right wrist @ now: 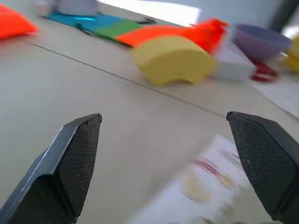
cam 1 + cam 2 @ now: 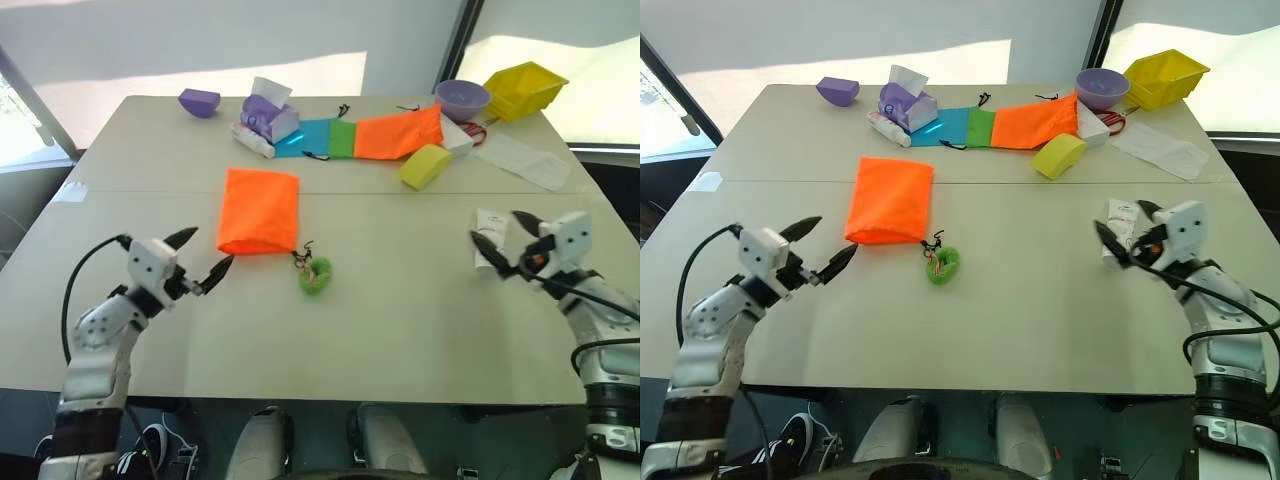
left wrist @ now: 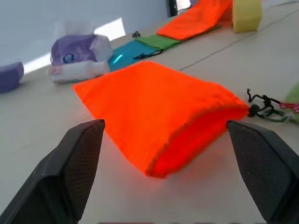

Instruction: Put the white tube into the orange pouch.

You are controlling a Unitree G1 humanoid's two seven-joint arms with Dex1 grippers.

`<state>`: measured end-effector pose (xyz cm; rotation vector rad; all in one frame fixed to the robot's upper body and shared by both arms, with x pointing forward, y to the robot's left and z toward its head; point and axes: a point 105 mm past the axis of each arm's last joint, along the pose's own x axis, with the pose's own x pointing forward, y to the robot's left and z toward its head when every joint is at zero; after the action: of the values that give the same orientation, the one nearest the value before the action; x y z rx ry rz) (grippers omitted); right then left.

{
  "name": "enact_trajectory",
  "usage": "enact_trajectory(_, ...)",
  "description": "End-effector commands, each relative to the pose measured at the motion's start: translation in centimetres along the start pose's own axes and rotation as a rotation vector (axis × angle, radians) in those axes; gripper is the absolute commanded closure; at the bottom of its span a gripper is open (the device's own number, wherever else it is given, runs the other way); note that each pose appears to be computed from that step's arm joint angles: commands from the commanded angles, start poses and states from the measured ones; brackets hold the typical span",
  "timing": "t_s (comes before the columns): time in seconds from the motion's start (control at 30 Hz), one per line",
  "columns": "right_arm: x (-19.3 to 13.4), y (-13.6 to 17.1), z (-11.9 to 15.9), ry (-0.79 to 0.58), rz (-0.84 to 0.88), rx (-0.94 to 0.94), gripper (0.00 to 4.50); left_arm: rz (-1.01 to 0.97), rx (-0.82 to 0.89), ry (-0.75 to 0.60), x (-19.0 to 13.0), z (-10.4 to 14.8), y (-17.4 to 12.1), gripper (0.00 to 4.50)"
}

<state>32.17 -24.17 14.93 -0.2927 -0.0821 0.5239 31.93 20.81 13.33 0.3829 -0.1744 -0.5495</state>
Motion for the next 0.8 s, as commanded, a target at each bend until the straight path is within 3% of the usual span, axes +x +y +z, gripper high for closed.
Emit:
enact_trajectory(0.03, 1.9, 4.0, 2.7, -0.087, 0.14, 0.002, 0.02, 0.012, 0.119, 0.012, 1.4, 0.1, 0.3, 0.05)
enact_trajectory(0.3, 4.4, 9.6, 3.9, -0.149, 0.249, 0.059, 0.02, -0.041, 0.212, 0.063, 3.5, -1.4, -0.6, 0.05)
enact_trajectory(0.47, 4.7, 10.5, 3.9, -0.153, 0.256, 0.073, 0.02, -0.018, 0.224, 0.075, 3.5, -1.7, 0.0, 0.05)
enact_trajectory(0.6, 4.8, 10.5, 3.6, -0.15, 0.249, 0.076, 0.02, 0.166, 0.259, 0.097, 3.8, -1.7, 2.0, 0.05)
enact_trajectory(0.73, 4.8, 10.2, 3.2, -0.137, 0.235, 0.063, 0.02, 0.142, 0.228, 0.123, 3.7, -2.7, 0.2, 0.05)
enact_trajectory(0.8, 4.8, 10.2, 3.3, -0.139, 0.233, 0.06, 0.02, 0.126, 0.19, 0.146, 3.8, -3.3, -0.4, 0.89)
